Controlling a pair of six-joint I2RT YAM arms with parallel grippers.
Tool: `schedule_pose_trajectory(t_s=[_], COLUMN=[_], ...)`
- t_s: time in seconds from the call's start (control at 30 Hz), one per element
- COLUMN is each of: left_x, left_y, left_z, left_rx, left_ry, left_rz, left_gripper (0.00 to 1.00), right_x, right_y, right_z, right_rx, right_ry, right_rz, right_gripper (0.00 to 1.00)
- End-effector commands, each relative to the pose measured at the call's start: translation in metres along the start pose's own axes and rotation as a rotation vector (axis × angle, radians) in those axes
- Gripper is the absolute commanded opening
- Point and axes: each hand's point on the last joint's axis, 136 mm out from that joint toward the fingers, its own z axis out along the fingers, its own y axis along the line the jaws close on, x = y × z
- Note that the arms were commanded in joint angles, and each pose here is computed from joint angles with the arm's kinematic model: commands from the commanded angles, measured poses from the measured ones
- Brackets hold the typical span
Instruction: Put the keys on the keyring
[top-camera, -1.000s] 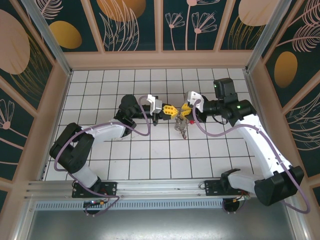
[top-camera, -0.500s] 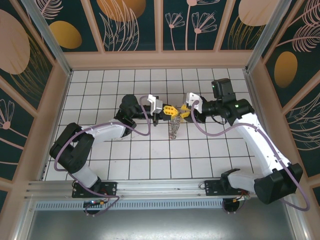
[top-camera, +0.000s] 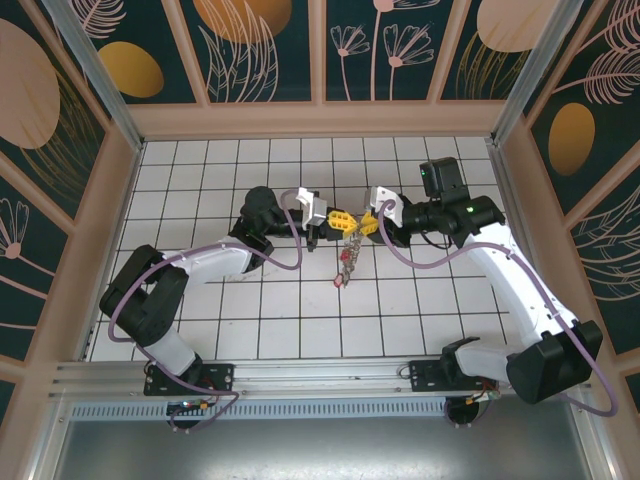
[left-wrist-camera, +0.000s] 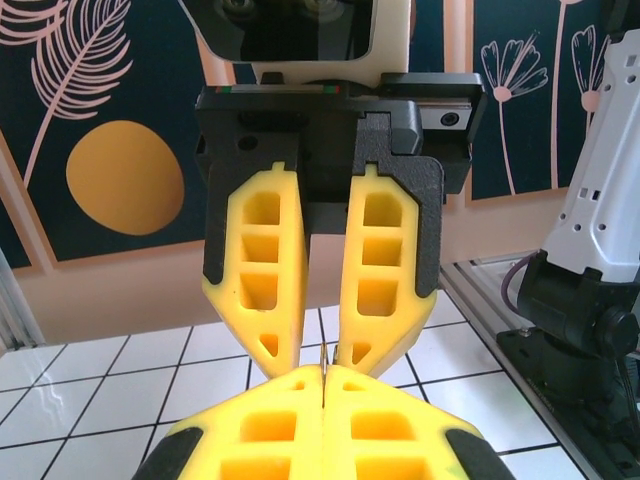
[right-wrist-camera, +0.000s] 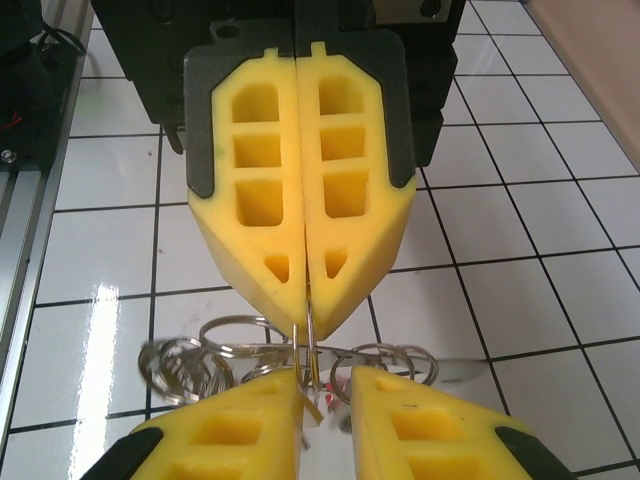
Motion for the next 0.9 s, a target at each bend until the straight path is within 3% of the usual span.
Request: schedule_pose_trajectory(t_s=[0.0, 0.2, 0.3, 0.37, 0.5, 0.57, 0.67, 0.87], left_x=[-0.01, -0.012, -0.005, 0.01, 0.029, 0.035, 0.045, 0.05], left_y=[0.0, 0.002, 0.011, 0.015, 0.01, 0.013, 0.015, 0.012], left_z=[0.006, 0.007, 0.01, 0.009, 0.0, -0.002, -0.003, -0.004], left_rx=[0.029, 0.029, 0.004, -0.016, -0.025, -0.036, -0.027, -0.029], left_ry=[-0.02, -0.018, 0.044, 0.132, 0.256, 0.303, 0.366, 0.365], left_rz=[0.053, 0.049, 0.042, 0.023, 0.061, 0.051, 0.02, 0.035], left_gripper=[0.0, 0.0, 0.0, 0.08, 0.11, 0.1, 0.0, 0.0], right_x=[-0.008, -0.005, -0.006, -0.006, 0.002, 0.003, -0.005, -0.025], right_y=[0.001, 0.003, 0.003, 0.003, 0.002, 0.002, 0.001, -0.004], right_z=[0.001, 0.001, -0.001, -0.002, -0.002, -0.001, -0.002, -0.009], right_rx=[-0.015, -0.032, -0.023, -0.014, 0.016, 0.021, 0.018, 0.042], right_ry=[-0.027, -0.011, -0.005, 0.004, 0.068, 0.092, 0.071, -0.003], right_rz=[-0.041, -0.035, -0.035, -0.03, -0.013, -0.009, -0.012, -0.037], right_gripper=[0.21, 0.0, 0.0, 0.0, 0.0, 0.0, 0.0, 0.0])
